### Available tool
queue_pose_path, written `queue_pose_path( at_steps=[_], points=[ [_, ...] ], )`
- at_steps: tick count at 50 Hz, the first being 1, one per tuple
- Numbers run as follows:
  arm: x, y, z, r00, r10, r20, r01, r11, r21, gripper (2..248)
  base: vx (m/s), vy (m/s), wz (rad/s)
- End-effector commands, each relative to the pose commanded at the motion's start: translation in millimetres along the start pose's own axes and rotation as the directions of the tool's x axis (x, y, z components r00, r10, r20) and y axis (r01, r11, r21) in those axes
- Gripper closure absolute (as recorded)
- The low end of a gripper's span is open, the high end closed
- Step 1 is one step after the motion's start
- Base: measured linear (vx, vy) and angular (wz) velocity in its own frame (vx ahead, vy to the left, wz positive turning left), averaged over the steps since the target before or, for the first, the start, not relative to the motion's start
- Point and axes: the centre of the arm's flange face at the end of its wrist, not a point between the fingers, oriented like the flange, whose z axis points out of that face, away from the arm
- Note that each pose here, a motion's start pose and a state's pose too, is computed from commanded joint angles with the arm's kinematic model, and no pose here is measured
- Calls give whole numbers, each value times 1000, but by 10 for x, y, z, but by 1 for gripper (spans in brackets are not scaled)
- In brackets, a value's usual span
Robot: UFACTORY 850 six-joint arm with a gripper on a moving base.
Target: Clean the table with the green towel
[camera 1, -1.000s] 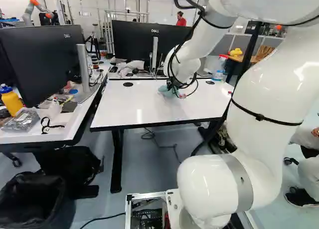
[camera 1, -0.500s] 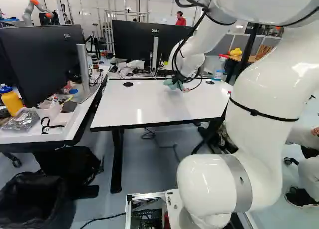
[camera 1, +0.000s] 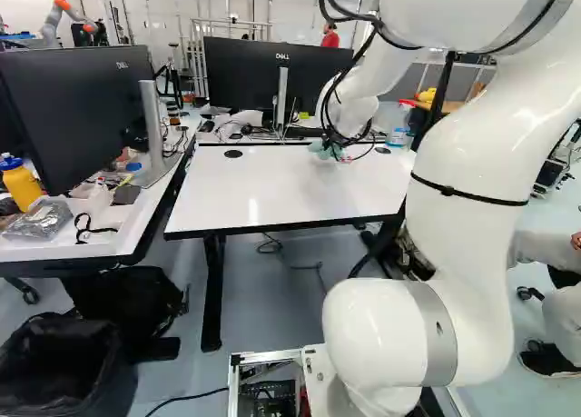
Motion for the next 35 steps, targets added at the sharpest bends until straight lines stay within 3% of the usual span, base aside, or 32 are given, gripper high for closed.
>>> queue_pose_path(
  at_steps=[35],
  points=[
    [378,404,471,999,43,-30,-45,998,-49,190,0,0,0]
  ],
)
